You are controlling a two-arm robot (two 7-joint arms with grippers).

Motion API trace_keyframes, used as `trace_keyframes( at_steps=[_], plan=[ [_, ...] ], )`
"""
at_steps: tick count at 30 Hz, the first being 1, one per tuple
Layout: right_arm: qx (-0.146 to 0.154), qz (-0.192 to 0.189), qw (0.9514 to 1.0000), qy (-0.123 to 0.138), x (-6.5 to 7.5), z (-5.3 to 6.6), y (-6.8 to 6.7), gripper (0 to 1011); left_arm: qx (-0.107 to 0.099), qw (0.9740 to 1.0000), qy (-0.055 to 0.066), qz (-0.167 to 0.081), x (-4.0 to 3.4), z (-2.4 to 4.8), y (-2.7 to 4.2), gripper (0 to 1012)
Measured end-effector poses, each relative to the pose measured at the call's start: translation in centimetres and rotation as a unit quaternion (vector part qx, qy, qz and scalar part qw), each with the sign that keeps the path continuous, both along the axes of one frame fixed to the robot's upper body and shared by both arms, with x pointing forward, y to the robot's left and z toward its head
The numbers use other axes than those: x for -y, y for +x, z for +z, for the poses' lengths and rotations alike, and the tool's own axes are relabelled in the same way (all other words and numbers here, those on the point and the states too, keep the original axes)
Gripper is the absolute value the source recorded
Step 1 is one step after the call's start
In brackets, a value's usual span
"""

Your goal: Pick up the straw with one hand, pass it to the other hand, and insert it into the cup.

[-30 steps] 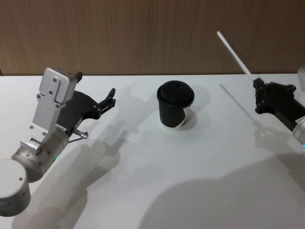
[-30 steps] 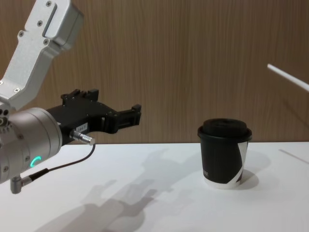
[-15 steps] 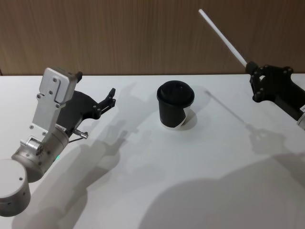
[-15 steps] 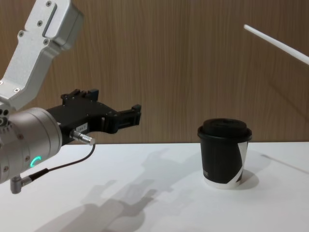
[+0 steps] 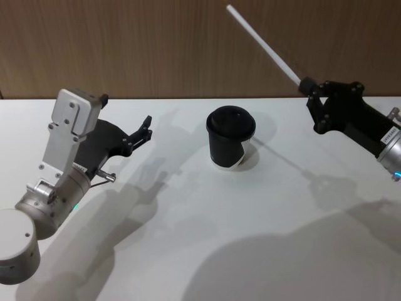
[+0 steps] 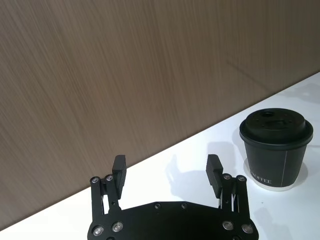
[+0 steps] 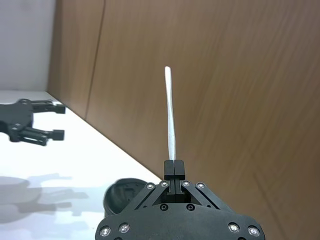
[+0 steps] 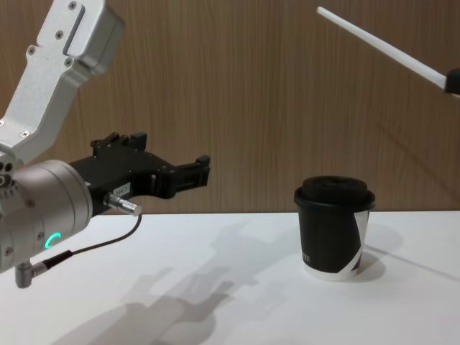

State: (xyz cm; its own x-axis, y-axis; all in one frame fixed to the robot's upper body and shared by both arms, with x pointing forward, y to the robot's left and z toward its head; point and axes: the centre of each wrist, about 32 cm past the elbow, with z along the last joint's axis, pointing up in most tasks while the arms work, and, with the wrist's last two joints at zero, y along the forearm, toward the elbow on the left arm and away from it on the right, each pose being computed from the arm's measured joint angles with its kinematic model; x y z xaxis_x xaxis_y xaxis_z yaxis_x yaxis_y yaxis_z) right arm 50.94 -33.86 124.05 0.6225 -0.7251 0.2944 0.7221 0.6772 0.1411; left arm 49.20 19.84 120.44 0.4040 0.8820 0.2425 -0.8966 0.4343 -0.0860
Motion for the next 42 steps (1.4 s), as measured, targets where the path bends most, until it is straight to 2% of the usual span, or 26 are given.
trace_keyframes(
  at_steps=[12,22,26,34,37,39,40,42],
  plan=[
    [0.002,0.045,0.9989,0.017,-1.1,-0.4,1.0,0,0.000,1.0000,0.000,0.000,0.00,0.00,0.00,1003],
    [0.003,0.062,0.9978,0.022,-1.6,-0.6,1.5,0,0.000,1.0000,-0.001,-0.001,-0.05,0.03,0.03,1002],
    [0.003,0.065,0.9976,0.023,-1.7,-0.7,1.5,0,-0.003,1.0000,-0.005,-0.006,-0.14,0.16,0.08,1003],
    [0.003,0.070,0.9973,0.025,-1.8,-0.7,1.7,0,-0.025,0.9985,-0.037,-0.032,-0.54,1.08,0.37,1003],
    [0.003,0.071,0.9972,0.025,-1.9,-0.7,1.7,0,-0.036,0.9969,-0.054,-0.045,-0.67,1.55,0.49,1002],
    [0.003,0.072,0.9971,0.025,-1.9,-0.7,1.7,0,-0.045,0.9953,-0.067,-0.054,-0.79,1.88,0.58,1003],
    [0.003,0.072,0.9971,0.026,-1.9,-0.7,1.8,0,-0.051,0.9938,-0.077,-0.062,-0.87,2.17,0.65,1003],
    [0.003,0.072,0.9971,0.026,-1.9,-0.7,1.8,0,-0.058,0.9922,-0.087,-0.069,-0.94,2.42,0.71,1003]
  ],
)
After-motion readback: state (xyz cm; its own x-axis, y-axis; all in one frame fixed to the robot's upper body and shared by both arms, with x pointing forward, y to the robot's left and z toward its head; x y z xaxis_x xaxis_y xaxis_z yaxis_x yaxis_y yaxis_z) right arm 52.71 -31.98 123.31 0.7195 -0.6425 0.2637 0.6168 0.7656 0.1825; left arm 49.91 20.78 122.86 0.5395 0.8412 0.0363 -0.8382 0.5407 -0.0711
